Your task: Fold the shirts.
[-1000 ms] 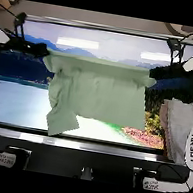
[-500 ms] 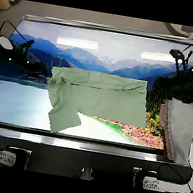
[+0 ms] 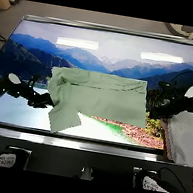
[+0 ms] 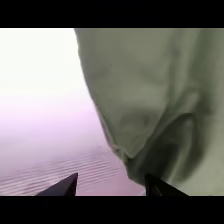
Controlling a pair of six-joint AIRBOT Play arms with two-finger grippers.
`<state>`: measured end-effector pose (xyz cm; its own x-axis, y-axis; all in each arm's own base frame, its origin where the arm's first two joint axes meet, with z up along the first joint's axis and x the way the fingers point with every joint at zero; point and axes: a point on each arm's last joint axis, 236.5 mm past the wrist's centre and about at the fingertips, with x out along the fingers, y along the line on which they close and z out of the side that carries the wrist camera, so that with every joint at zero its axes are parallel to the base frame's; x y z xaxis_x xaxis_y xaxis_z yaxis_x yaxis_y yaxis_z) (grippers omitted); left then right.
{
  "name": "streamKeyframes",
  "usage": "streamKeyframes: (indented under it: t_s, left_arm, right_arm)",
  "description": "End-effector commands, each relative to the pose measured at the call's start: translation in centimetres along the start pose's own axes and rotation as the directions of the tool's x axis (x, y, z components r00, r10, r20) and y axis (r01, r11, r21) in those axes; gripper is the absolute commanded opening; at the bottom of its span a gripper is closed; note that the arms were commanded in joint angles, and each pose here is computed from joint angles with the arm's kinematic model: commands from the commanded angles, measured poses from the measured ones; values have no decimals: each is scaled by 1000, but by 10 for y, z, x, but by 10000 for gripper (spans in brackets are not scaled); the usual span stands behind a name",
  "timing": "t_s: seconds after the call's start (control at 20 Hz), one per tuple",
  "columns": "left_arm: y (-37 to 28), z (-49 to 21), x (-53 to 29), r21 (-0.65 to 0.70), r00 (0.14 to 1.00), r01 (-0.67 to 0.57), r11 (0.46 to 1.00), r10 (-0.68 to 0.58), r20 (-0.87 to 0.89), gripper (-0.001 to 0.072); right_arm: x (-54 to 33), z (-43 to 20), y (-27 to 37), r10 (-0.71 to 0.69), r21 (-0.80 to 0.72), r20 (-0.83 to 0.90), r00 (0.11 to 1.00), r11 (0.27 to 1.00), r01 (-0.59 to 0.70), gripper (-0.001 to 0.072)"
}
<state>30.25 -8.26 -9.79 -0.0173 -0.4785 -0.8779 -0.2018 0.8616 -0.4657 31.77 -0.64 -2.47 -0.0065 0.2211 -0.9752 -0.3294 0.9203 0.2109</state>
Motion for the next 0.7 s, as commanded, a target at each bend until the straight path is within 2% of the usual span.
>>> streamKeyframes:
  t_s: [0.0, 0.05, 0.1, 0.2, 0.25, 0.3, 0.5, 0.65]
  left_arm:
    - [-8, 18, 14, -12, 993, 24, 1000, -22, 114, 485]
    - [-9, 23, 15, -12, 990, 24, 1000, -23, 136, 484]
    - [-12, 29, 15, -16, 987, 30, 999, -27, 159, 472]
    - [-17, 35, 15, -18, 981, 42, 999, -38, 190, 247]
    - [-17, 36, 14, -15, 981, 42, 999, -38, 191, 99]
    - [-16, 36, 12, -6, 981, 41, 999, -39, 193, 29]
    - [-10, 39, -2, -12, 975, 38, 999, -35, 218, 28]
    - [-13, 37, -7, 23, 975, 34, 999, -39, 218, 28]
  right_arm:
    - [4, -5, -2, -15, 4, 0, 1000, 1000, 15, 408]
    - [4, -3, -4, -24, 12, 7, 1000, 1000, 23, 514]
    - [4, -1, -6, -29, 17, 15, 999, 999, 29, 528]
    - [7, 0, -7, -34, 36, 22, 999, 999, 33, 530]
    - [10, -2, -7, -33, 46, 20, 999, 998, 32, 535]
    - [16, -4, -7, -31, 53, 16, 999, 998, 30, 561]
    - [40, -7, 7, 39, 93, 35, 999, 995, -42, 562]
    - [58, -19, 10, 71, 111, -18, 997, 991, -69, 562]
